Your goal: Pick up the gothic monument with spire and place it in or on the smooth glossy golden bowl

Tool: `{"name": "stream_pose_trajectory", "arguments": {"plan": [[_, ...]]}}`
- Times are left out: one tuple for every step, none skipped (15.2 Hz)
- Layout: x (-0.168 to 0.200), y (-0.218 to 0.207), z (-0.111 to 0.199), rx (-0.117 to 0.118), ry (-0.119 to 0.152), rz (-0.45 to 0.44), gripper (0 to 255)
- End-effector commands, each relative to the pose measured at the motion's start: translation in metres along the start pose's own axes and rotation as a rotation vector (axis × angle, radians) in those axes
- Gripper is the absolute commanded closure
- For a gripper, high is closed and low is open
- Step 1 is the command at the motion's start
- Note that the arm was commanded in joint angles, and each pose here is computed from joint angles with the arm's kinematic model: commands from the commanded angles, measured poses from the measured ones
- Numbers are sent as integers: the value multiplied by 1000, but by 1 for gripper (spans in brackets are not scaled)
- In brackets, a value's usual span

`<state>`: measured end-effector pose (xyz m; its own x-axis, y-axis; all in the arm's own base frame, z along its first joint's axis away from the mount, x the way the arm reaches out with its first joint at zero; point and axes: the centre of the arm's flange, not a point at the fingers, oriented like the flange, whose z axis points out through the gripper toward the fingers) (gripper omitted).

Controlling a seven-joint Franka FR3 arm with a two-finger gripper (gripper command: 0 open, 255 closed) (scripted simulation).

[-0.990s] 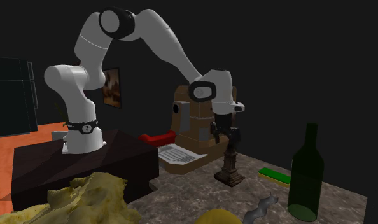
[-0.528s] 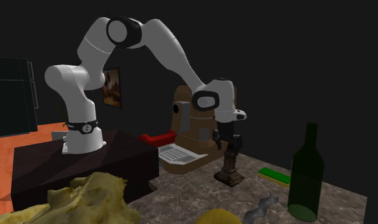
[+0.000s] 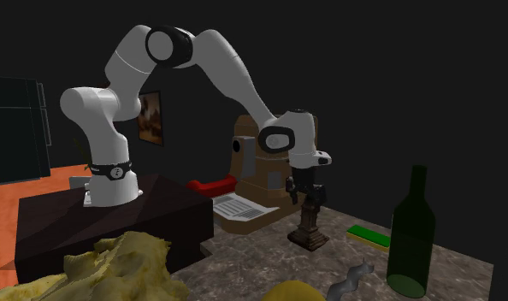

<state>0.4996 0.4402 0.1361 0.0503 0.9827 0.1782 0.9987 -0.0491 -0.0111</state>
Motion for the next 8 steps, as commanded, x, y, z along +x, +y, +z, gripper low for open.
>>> {"name": "stream_pose_trajectory", "arguments": {"plan": [[0, 0, 0, 0, 0, 0, 0], [0, 0, 0, 0, 0, 0, 255], [0, 0, 0, 0, 0, 0, 255], [0, 0, 0, 0, 0, 0, 255], [0, 0, 0, 0, 0, 0, 255], [0, 0, 0, 0, 0, 0, 255], [0, 0, 0, 0, 0, 0, 255], [0, 0, 0, 0, 0, 0, 255]]}}
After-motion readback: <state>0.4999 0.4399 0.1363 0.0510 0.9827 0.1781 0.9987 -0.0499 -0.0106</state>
